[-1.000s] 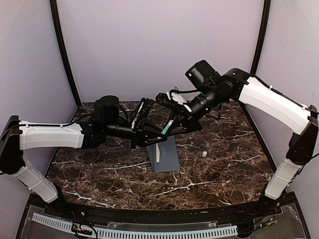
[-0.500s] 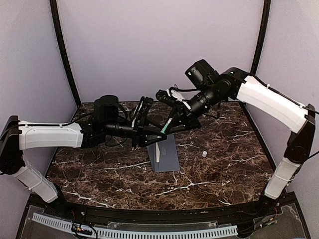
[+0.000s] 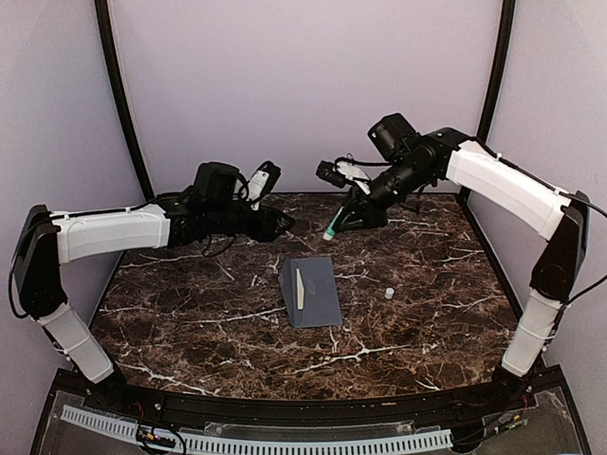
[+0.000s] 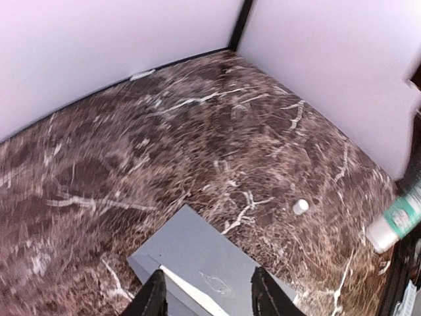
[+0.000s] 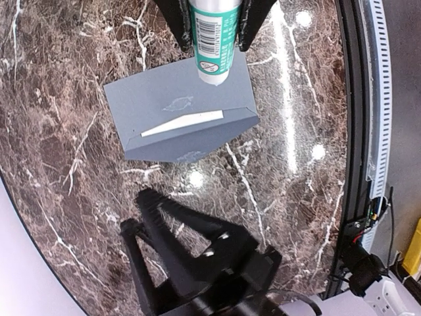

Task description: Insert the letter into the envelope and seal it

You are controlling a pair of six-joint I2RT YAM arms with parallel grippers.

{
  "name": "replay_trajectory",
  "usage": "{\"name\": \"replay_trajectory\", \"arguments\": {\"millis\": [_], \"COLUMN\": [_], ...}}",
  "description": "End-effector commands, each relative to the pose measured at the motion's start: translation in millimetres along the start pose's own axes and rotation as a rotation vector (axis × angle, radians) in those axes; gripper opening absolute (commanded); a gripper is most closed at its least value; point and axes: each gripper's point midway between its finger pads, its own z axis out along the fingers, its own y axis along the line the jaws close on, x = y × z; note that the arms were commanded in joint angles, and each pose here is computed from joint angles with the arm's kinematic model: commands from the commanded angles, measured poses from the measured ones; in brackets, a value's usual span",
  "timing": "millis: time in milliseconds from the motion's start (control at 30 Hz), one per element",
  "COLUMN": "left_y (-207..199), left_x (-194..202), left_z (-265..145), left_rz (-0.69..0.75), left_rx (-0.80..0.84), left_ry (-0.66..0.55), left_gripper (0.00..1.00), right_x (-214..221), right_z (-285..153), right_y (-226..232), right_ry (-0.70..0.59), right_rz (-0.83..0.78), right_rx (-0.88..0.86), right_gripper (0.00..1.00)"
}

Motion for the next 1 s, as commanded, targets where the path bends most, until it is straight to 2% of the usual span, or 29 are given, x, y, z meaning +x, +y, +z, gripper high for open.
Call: {"name": "replay_trajectory", "arguments": {"millis": [0, 67, 133, 400, 533, 700, 833, 967], "left_y": [53, 56, 59, 57, 49, 51, 47, 37], "left_x": [57, 72, 85, 118, 131, 140, 141, 143], "left_z": [19, 29, 36, 61, 70, 67, 62, 54], "left_rz": [-0.365, -0.487, -0.546, -0.704, -0.753, -0.769, -0.786, -0.826], "left_rx": [-0.245, -0.267, -0.285, -0.235, -0.182, -0.214, -0.212, -0.181], "left_ry": [0.242, 0.29, 0.329, 0.457, 0.501, 0.542, 0.565, 0.572], "left_gripper": [0.4, 0.39, 0.39, 0.37, 0.28, 0.18, 0.03, 0.0], "right_x": [28, 36, 40, 41, 43, 46, 44, 43], "right_z": [16, 19, 20, 13, 12, 14, 12, 11], "right_y": [-15, -13, -9, -2, 0, 4, 5, 7], "right_ry": [0.085, 0.094, 0.093, 0.073, 0.071, 0.071, 0.062, 0.058], "right_rz": [0.038, 0.048, 0.054, 0.044, 0.042, 0.046, 0.044, 0.045], "right_rx": [0.079, 0.077, 0.068, 0.073, 0.074, 0.058, 0.057, 0.051], "right_gripper": [0.0, 0.0, 0.0, 0.0, 0.0, 0.0, 0.0, 0.0]}}
